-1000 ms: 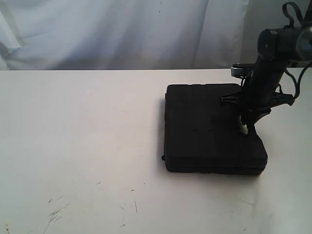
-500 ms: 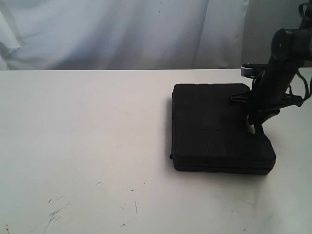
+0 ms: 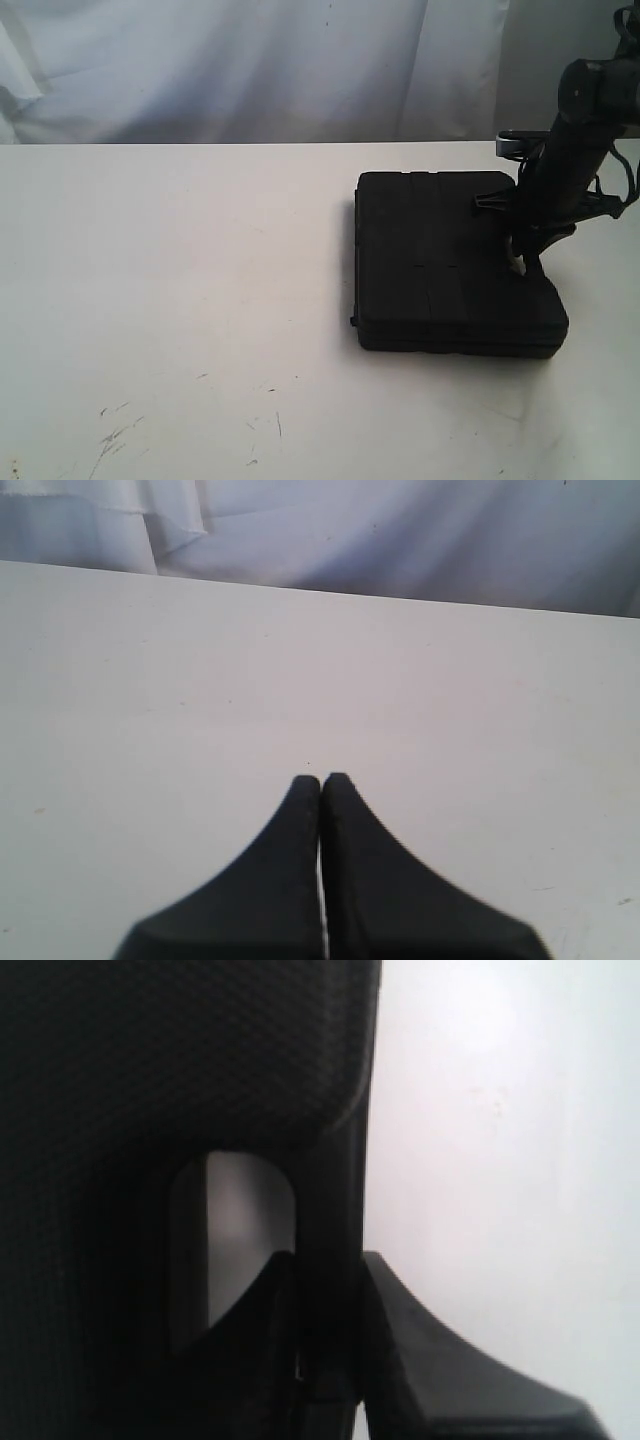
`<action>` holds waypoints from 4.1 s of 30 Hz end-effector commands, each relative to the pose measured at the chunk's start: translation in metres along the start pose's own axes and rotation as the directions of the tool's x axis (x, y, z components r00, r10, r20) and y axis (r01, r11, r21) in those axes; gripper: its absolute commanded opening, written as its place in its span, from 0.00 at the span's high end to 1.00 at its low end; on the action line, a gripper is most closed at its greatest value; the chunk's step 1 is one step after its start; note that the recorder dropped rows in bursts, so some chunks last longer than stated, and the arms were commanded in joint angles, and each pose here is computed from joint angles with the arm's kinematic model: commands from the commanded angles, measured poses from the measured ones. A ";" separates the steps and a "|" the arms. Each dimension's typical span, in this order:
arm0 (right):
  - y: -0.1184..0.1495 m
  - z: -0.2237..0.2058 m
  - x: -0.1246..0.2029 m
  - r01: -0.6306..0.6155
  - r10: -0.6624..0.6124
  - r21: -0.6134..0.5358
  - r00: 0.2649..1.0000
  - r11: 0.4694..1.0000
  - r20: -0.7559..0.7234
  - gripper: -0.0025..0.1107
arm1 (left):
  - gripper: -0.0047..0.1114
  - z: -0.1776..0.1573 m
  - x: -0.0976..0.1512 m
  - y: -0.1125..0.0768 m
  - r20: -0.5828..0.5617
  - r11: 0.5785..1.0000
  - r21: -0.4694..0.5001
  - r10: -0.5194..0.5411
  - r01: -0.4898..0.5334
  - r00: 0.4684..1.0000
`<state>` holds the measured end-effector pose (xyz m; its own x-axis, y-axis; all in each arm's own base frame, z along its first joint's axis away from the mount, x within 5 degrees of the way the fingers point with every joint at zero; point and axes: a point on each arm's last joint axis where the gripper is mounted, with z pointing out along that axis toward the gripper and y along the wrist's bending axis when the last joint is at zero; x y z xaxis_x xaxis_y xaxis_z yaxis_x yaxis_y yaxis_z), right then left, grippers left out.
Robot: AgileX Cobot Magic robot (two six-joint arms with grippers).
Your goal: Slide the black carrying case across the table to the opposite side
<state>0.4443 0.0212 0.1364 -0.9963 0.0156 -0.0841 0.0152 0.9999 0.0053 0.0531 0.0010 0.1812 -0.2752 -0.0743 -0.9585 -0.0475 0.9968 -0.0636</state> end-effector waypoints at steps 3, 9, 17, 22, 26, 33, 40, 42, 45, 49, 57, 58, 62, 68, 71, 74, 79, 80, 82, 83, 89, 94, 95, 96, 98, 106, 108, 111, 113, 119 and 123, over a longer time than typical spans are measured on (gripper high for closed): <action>-0.009 -0.009 -0.001 0.036 -0.038 0.059 0.999 0.998 0.024 0.98 | 0.96 0.000 0.000 0.000 0.012 1.000 -0.002 0.001 -0.001 1.000; -0.011 -0.009 -0.002 0.029 -0.031 0.059 0.999 0.998 0.032 0.98 | 0.96 0.000 0.000 0.000 0.012 1.000 -0.002 0.001 -0.001 1.000; -0.010 -0.009 -0.003 0.023 -0.025 0.047 0.999 0.999 0.042 0.98 | 0.96 0.000 0.000 0.000 0.012 1.000 -0.002 0.001 -0.001 1.000; -0.010 -0.009 -0.003 0.021 -0.023 0.044 0.999 0.999 0.042 0.92 | 0.96 0.000 0.000 0.000 0.012 1.000 -0.002 0.001 -0.001 1.000; -0.010 -0.009 -0.003 0.010 -0.011 0.023 0.999 1.000 0.041 0.78 | 0.96 0.000 0.000 0.000 0.012 1.000 -0.002 0.001 -0.001 1.000; -0.008 -0.011 -0.002 -0.009 0.010 -0.010 0.999 1.000 0.040 0.56 | 0.96 0.000 0.000 0.000 0.012 1.000 -0.002 0.001 -0.001 1.000; -0.007 -0.049 -0.002 -0.026 0.028 -0.021 0.992 0.999 0.123 0.54 | 0.96 0.000 0.000 0.000 0.012 1.000 -0.002 0.001 -0.001 1.000; -0.006 -0.067 0.000 -0.029 0.034 -0.033 0.987 0.999 0.159 0.55 | 0.96 0.000 0.000 0.000 0.012 1.000 -0.002 0.001 -0.001 1.000; -0.003 -0.094 0.005 -0.044 0.059 -0.079 0.979 0.996 0.197 0.57 | 0.96 0.000 0.000 0.000 0.012 1.000 -0.002 0.001 -0.001 1.000; 0.002 -0.129 0.015 -0.041 0.071 -0.123 0.967 0.991 0.245 0.78 | 0.96 0.000 0.000 0.000 0.012 1.000 -0.002 0.001 -0.001 1.000; 0.018 -0.180 0.049 -0.001 0.083 -0.189 0.901 0.982 0.426 0.98 | 0.96 0.000 0.000 0.000 0.012 1.000 -0.002 0.001 -0.001 1.000; 0.021 -0.183 0.055 0.005 0.085 -0.196 0.889 0.981 0.450 0.98 | 0.96 0.000 0.000 0.000 0.012 1.000 -0.002 0.001 -0.001 1.000; 0.032 -0.190 0.086 0.046 0.081 -0.208 0.824 0.977 0.561 0.98 | 0.96 0.000 0.000 0.000 0.012 1.000 -0.002 0.001 -0.001 1.000; 0.037 -0.215 0.138 0.086 0.112 -0.244 0.712 0.966 0.693 0.98 | 0.96 0.000 0.000 0.000 0.012 1.000 -0.002 0.001 -0.001 1.000; 0.034 -0.221 0.159 0.093 0.116 -0.251 0.700 0.963 0.704 0.98 | 0.96 0.000 0.000 0.000 0.012 1.000 -0.002 0.001 -0.001 1.000; 0.032 -0.229 0.178 0.097 0.118 -0.264 0.714 0.960 0.690 0.98 | 0.96 0.000 0.000 0.000 0.012 1.000 -0.002 0.001 -0.001 1.000; 0.029 -0.241 0.202 0.090 0.119 -0.281 0.752 0.955 0.648 0.98 | 0.96 0.000 0.000 0.000 0.012 1.000 -0.002 0.001 -0.001 1.000; 0.029 -0.243 0.204 0.093 0.120 -0.282 0.747 0.955 0.654 0.98 | 0.96 0.000 0.000 0.000 0.012 1.000 -0.002 0.001 -0.001 1.000; 0.028 -0.246 0.207 0.097 0.123 -0.283 0.737 0.954 0.665 0.98 | 0.96 0.000 0.000 0.000 0.012 1.000 -0.002 0.001 -0.001 1.000; 0.028 -0.248 0.209 0.098 0.123 -0.284 0.733 0.954 0.669 0.98 | 0.96 0.000 0.000 0.000 0.012 1.000 -0.002 0.001 -0.001 1.000; 0.025 -0.251 0.211 0.112 0.091 -0.242 0.715 0.964 0.693 0.98 | 0.96 0.000 0.000 0.000 0.012 1.000 -0.002 0.001 -0.001 1.000; 0.021 -0.251 0.211 0.121 0.044 -0.180 0.703 0.976 0.709 0.98 | 0.96 0.000 0.000 0.000 0.012 1.000 -0.002 0.001 -0.001 1.000; 0.018 -0.256 0.215 0.118 0.045 -0.174 0.689 0.978 0.723 0.98 | 0.96 0.000 0.000 0.000 0.012 1.000 -0.002 0.001 -0.001 1.000; 0.015 -0.261 0.220 0.110 0.056 -0.174 0.672 0.979 0.739 0.98 | 0.96 0.000 0.000 0.000 0.012 1.000 -0.002 0.001 -0.001 1.000; 0.005 -0.268 0.234 0.080 0.086 -0.174 0.628 0.981 0.774 0.98 | 0.96 0.000 0.000 0.000 0.012 1.000 -0.002 0.001 -0.001 1.000; -0.032 -0.244 0.307 -0.095 0.134 -0.101 0.459 0.990 0.879 0.98 | 0.96 0.000 0.000 0.000 0.012 1.000 -0.002 0.001 -0.001 1.000; -0.033 -0.236 0.319 -0.106 0.134 -0.097 0.440 0.990 0.888 0.98 | 0.96 0.000 0.000 0.000 0.012 1.000 -0.002 0.001 -0.001 1.000; -0.032 -0.225 0.337 -0.097 0.121 -0.091 0.378 0.991 0.918 0.98 | 0.96 0.000 0.000 0.000 0.012 1.000 -0.002 0.001 -0.001 1.000; -0.031 -0.217 0.347 -0.095 0.117 -0.090 0.346 0.991 0.931 0.98 | 0.96 0.000 0.000 0.000 0.012 1.000 -0.002 0.001 -0.001 1.000; -0.031 -0.195 0.367 -0.092 0.111 -0.086 0.317 0.992 0.942 0.98 | 0.96 0.000 0.000 0.000 0.012 1.000 -0.002 0.001 -0.001 1.000; -0.031 -0.186 0.367 -0.093 0.111 -0.086 0.320 0.992 0.941 0.98 | 0.96 0.000 0.000 0.000 0.012 1.000 -0.002 0.001 -0.001 1.000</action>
<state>0.0615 -0.0032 0.2952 -0.2579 0.1407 -0.9559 0.0931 0.9884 0.1203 0.0531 0.0010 0.1812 -0.2752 -0.0743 -0.9585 -0.0475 0.9968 -0.0636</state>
